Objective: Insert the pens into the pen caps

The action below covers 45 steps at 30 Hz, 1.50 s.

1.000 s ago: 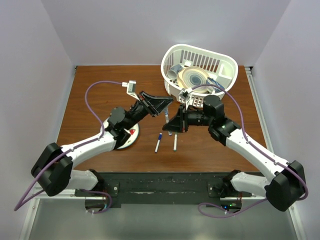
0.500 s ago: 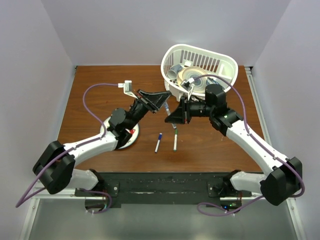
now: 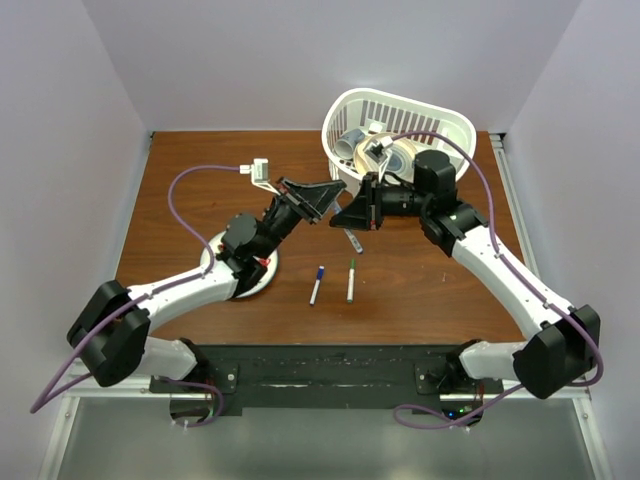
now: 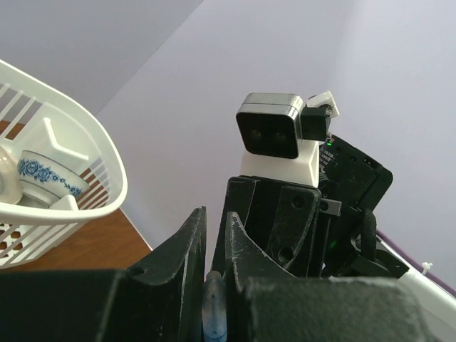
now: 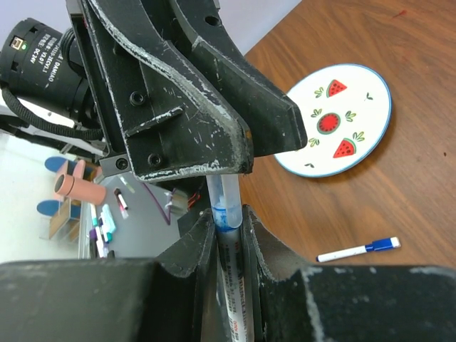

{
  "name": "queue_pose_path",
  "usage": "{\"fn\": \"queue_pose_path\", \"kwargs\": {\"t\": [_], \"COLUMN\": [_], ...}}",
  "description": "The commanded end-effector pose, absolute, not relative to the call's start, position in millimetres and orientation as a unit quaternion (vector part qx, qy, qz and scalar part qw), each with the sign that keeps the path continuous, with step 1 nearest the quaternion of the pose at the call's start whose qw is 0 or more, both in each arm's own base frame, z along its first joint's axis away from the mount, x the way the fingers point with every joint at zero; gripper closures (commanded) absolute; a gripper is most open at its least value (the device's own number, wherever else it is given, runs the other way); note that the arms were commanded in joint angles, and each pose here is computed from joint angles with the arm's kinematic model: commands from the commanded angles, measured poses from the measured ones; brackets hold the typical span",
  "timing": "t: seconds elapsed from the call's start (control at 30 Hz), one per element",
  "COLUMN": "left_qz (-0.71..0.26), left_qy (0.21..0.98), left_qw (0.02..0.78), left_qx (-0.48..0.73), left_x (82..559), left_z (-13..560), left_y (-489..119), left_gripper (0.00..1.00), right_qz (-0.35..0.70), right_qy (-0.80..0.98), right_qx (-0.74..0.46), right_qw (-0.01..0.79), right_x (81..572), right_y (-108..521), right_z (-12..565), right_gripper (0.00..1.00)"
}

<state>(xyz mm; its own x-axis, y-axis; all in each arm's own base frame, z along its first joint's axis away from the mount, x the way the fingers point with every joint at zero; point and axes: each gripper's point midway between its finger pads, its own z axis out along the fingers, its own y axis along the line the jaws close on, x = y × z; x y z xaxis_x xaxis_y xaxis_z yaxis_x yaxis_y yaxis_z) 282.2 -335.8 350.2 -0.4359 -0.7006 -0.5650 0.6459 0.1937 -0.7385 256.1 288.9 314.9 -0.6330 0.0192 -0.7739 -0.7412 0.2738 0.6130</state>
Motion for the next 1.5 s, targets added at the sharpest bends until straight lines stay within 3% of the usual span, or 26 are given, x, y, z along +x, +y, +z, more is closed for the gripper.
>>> {"fn": "queue_pose_path", "kwargs": {"t": [0.0, 0.1, 0.13, 0.3, 0.37, 0.57, 0.73, 0.97, 1.47], "left_qz": [-0.688, -0.676, -0.670, -0.640, -0.624, -0.599, -0.555, -0.530, -0.600], "left_qy": [0.647, 0.633, 0.633, 0.582, 0.571, 0.566, 0.584, 0.617, 0.589], "left_qw": [0.227, 0.295, 0.310, 0.436, 0.470, 0.504, 0.526, 0.500, 0.445], "left_qx": [0.235, 0.236, 0.233, 0.246, 0.253, 0.259, 0.272, 0.296, 0.310], "left_x": [126.8, 165.5, 174.4, 229.9, 243.7, 264.8, 263.8, 252.7, 239.3], "left_z": [277.5, 322.3, 333.2, 422.7, 448.8, 462.3, 449.4, 404.0, 378.0], "left_y": [-396.8, -389.4, -385.1, -359.5, -351.4, -331.5, -313.9, -306.7, -323.0], "left_gripper": [1.00, 0.91, 0.80, 0.58, 0.53, 0.29, 0.27, 0.26, 0.30], "right_qz": [0.450, 0.462, 0.469, 0.482, 0.496, 0.494, 0.489, 0.507, 0.586], "right_qy": [0.569, 0.581, 0.579, 0.606, 0.615, 0.623, 0.623, 0.603, 0.538], "right_qx": [-0.154, -0.185, -0.197, -0.218, -0.216, -0.202, -0.198, -0.179, -0.175], "right_qw": [0.671, 0.644, 0.638, 0.594, 0.574, 0.572, 0.578, 0.589, 0.580], "right_x": [357.5, 341.1, 333.8, 317.0, 312.7, 312.0, 313.2, 307.6, 267.9], "right_y": [244.4, 259.3, 262.2, 275.2, 281.0, 278.1, 276.3, 272.6, 272.2], "right_z": [454.1, 420.3, 416.7, 377.4, 363.6, 349.4, 358.2, 379.8, 422.3], "right_gripper": [1.00, 1.00, 1.00, 1.00, 1.00, 1.00, 1.00, 1.00, 1.00]}}
